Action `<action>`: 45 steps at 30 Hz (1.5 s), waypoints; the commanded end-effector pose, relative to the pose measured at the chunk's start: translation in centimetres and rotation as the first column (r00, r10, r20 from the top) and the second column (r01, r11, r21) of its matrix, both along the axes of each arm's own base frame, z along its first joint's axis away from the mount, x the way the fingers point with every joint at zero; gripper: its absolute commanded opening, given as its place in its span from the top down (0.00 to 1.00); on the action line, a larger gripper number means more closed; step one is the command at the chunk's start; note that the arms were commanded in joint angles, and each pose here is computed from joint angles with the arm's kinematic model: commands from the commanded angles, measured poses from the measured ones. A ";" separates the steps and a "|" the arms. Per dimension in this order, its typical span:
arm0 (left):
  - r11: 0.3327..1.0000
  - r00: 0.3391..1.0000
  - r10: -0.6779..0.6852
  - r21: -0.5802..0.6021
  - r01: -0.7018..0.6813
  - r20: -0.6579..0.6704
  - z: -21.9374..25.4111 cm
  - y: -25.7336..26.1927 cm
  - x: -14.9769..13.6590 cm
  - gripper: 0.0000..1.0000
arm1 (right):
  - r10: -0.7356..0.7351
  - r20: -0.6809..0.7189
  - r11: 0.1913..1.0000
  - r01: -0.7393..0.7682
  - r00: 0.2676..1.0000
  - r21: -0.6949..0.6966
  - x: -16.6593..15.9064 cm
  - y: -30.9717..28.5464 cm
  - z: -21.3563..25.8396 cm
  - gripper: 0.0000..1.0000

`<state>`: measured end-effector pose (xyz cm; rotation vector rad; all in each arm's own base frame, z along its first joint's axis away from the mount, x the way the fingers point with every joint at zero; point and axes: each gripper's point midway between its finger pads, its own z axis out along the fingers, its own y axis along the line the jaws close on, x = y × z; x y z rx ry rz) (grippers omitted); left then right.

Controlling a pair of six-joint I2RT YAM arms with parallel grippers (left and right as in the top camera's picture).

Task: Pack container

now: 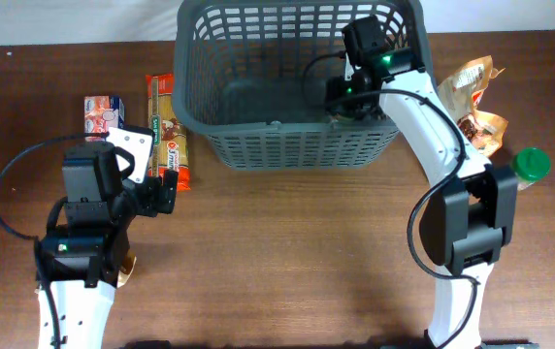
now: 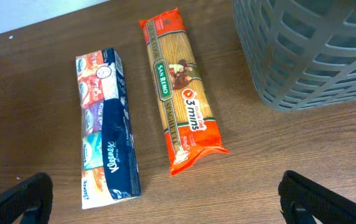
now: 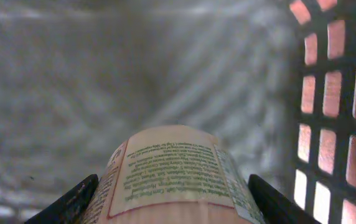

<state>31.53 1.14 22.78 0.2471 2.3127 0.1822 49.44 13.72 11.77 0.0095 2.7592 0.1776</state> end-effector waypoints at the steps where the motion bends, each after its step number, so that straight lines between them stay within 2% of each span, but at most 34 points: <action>1: 1.000 1.000 0.004 0.016 -0.004 0.008 0.4 0.3 0.1 0.01 | -0.032 -0.023 0.999 0.032 0.999 -0.004 -0.1 -0.3 -0.4 0.96; 7: 1.000 1.000 0.004 0.016 -0.005 0.009 0.5 0.3 0.1 0.01 | -0.034 -0.144 0.999 0.029 0.989 -0.032 -1.8 -0.6 -3.6 0.96; 16: 1.000 1.000 0.004 0.016 -0.005 0.008 0.4 0.3 0.1 0.01 | -0.028 -0.189 0.999 0.020 0.981 -0.048 -2.9 -0.9 -4.0 0.93; 19: 1.000 1.000 0.004 0.016 -0.005 0.008 0.4 0.3 0.1 0.01 | -0.025 -0.193 0.999 0.016 0.981 -0.049 -3.0 -0.9 -4.0 0.75; 20: 1.000 1.000 0.004 0.016 -0.005 0.009 0.5 0.3 0.1 0.01 | -0.025 -0.194 0.999 0.016 0.981 -0.050 -3.0 -1.0 -4.0 0.62; 21: 1.000 1.000 0.004 0.016 -0.005 0.008 0.4 0.3 0.1 0.01 | -0.026 -0.195 0.999 0.016 0.980 -0.050 -3.0 -1.0 -4.0 0.31; 22: 1.000 1.000 0.004 0.016 -0.005 0.008 0.4 0.3 0.1 0.01 | -0.025 -0.195 0.999 0.016 0.980 -0.050 -3.0 -1.0 -4.0 0.20; 26: 1.000 1.000 0.004 0.016 -0.005 0.008 0.4 0.3 0.1 0.01 | -0.014 -0.188 0.999 0.004 0.982 -0.050 -2.9 -0.9 -4.0 0.02; 30: 1.000 1.000 0.004 0.016 -0.005 0.009 0.5 0.3 0.1 0.01 | 0.006 -0.172 0.999 -0.014 0.985 -0.042 -2.5 -0.7 -3.6 0.01; 33: 1.000 1.000 0.004 0.016 -0.005 0.009 0.5 0.3 0.1 0.01 | 0.051 -0.077 0.999 -0.051 0.996 0.004 -0.5 0.4 0.0 0.01; 36: 1.000 1.000 0.004 0.016 -0.005 0.009 0.5 0.3 0.1 0.01 | 0.085 0.160 0.994 -0.095 0.983 0.057 2.4 1.6 10.4 0.01; 37: 1.000 1.000 0.004 0.016 -0.005 0.009 0.5 0.3 0.1 0.01 | 0.082 0.212 0.994 -0.095 0.974 0.052 2.7 1.3 12.8 0.01; 38: 1.000 1.000 0.004 0.016 -0.005 0.008 0.4 0.3 0.1 0.01 | 0.052 0.305 0.997 -0.066 0.951 0.034 2.7 0.2 17.2 0.01; 40: 1.000 1.000 0.004 0.016 -0.005 0.008 0.4 0.3 0.1 0.01 | -0.013 0.423 1.000 0.013 0.906 0.003 1.5 -3.0 23.3 0.01; 42: 1.000 1.000 0.004 0.016 -0.005 0.008 0.4 0.3 0.1 0.01 | -0.075 0.484 0.995 0.095 0.872 -0.017 -0.4 -6.4 26.9 0.01; 44: 1.000 1.000 0.004 0.016 -0.005 0.008 0.4 0.3 0.1 0.01 | -0.184 0.500 0.969 0.242 0.846 -0.052 -3.8 -12.5 29.3 0.01; 45: 1.000 1.000 0.004 0.016 -0.005 0.008 0.4 0.3 0.1 0.01 | -0.211 0.493 0.959 0.275 0.844 -0.061 -4.5 -13.8 29.3 0.01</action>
